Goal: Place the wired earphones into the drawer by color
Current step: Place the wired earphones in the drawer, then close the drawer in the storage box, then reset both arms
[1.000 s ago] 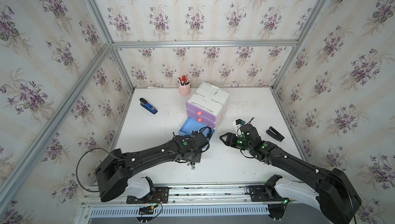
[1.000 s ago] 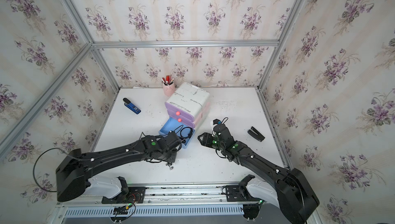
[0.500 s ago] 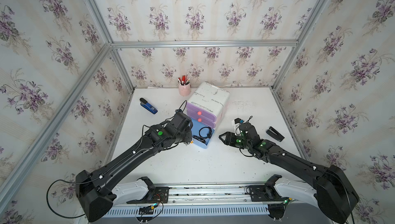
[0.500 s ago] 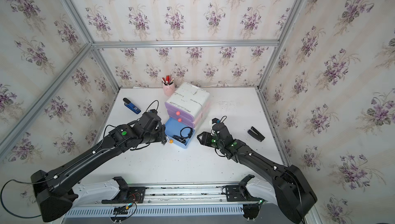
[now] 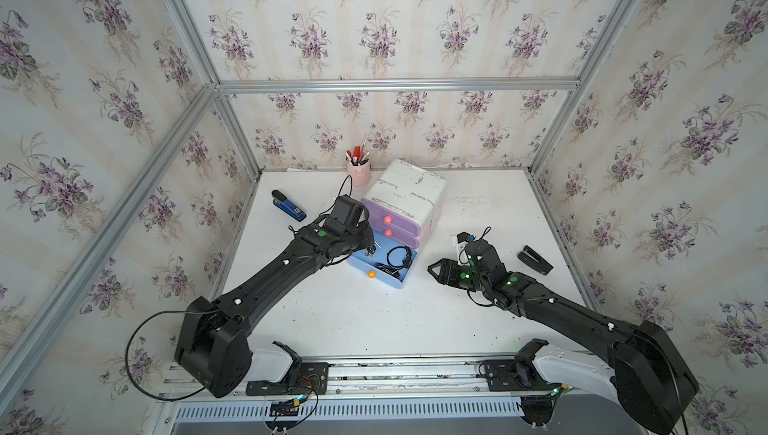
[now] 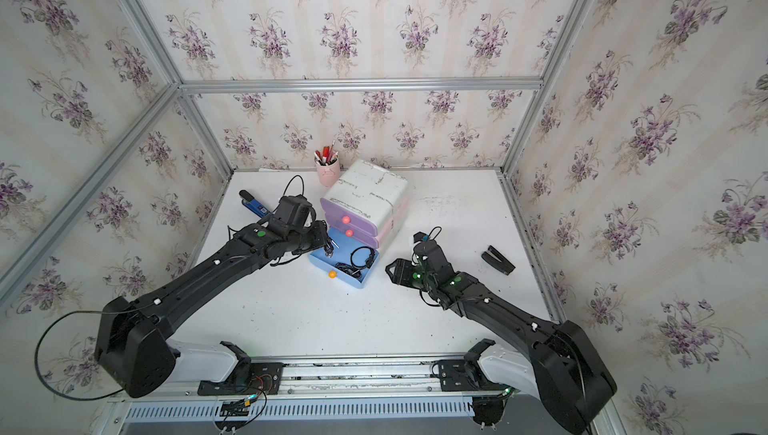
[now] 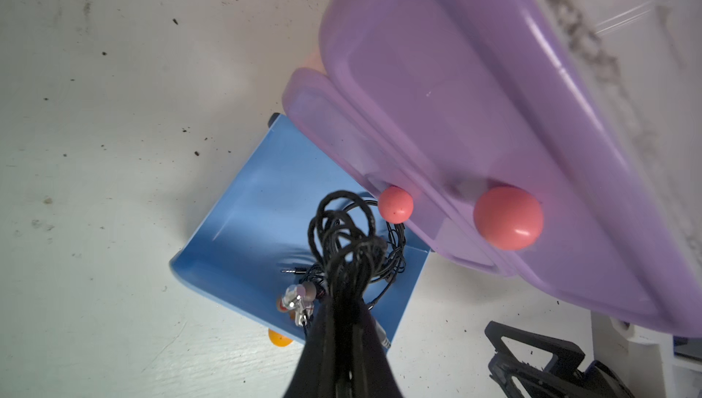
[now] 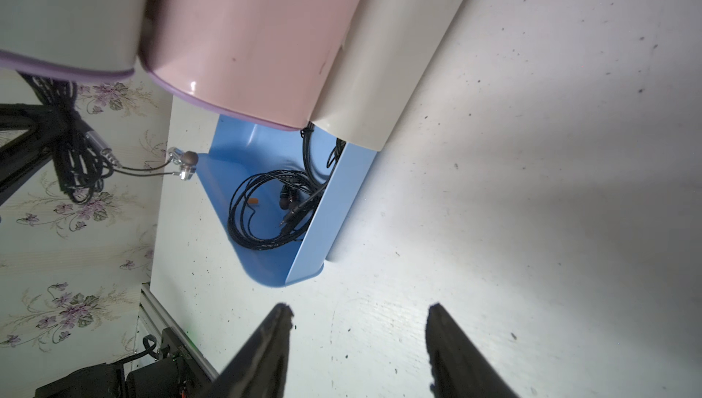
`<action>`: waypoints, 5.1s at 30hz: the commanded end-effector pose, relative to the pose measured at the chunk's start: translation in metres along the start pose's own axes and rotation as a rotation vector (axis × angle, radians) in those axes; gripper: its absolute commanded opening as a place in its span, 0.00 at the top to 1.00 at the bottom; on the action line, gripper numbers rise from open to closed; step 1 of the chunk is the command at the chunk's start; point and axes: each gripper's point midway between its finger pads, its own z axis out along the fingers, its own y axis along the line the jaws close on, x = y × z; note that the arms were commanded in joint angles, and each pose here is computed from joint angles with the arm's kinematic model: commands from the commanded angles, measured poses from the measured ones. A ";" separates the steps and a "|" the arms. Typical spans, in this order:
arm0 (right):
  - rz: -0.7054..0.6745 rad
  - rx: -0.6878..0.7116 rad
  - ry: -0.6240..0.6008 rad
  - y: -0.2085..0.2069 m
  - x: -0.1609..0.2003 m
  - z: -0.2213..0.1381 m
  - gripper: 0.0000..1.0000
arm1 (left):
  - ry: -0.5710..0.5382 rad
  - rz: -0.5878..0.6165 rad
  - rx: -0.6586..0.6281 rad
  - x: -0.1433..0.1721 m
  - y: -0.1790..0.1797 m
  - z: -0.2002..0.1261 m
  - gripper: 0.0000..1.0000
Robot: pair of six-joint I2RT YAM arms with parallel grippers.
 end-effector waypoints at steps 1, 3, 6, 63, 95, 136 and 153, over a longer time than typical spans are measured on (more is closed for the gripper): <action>-0.016 0.010 -0.001 -0.002 -0.001 0.001 0.40 | -0.006 -0.022 0.042 -0.003 -0.008 0.017 0.91; -0.018 0.011 0.001 -0.002 -0.001 0.001 0.40 | 0.007 -0.032 0.045 0.000 -0.007 0.025 0.91; -0.021 0.019 0.002 -0.004 -0.001 0.001 0.40 | 0.036 -0.045 0.047 0.008 -0.004 0.037 0.91; 0.204 -0.065 -0.198 -0.078 -0.315 0.057 0.81 | 0.064 -0.172 0.057 0.122 0.072 0.016 1.00; 0.154 -0.097 -0.001 -0.112 -0.284 0.145 0.83 | -0.175 -0.229 0.067 0.033 -0.009 0.143 1.00; -0.230 0.296 -0.737 -0.059 -0.293 -0.117 0.24 | -0.529 0.323 -0.059 -0.038 0.012 -0.127 0.05; -0.328 0.628 -0.972 -0.154 -0.152 -0.120 0.00 | -0.664 0.368 -0.667 -0.099 0.212 -0.063 0.00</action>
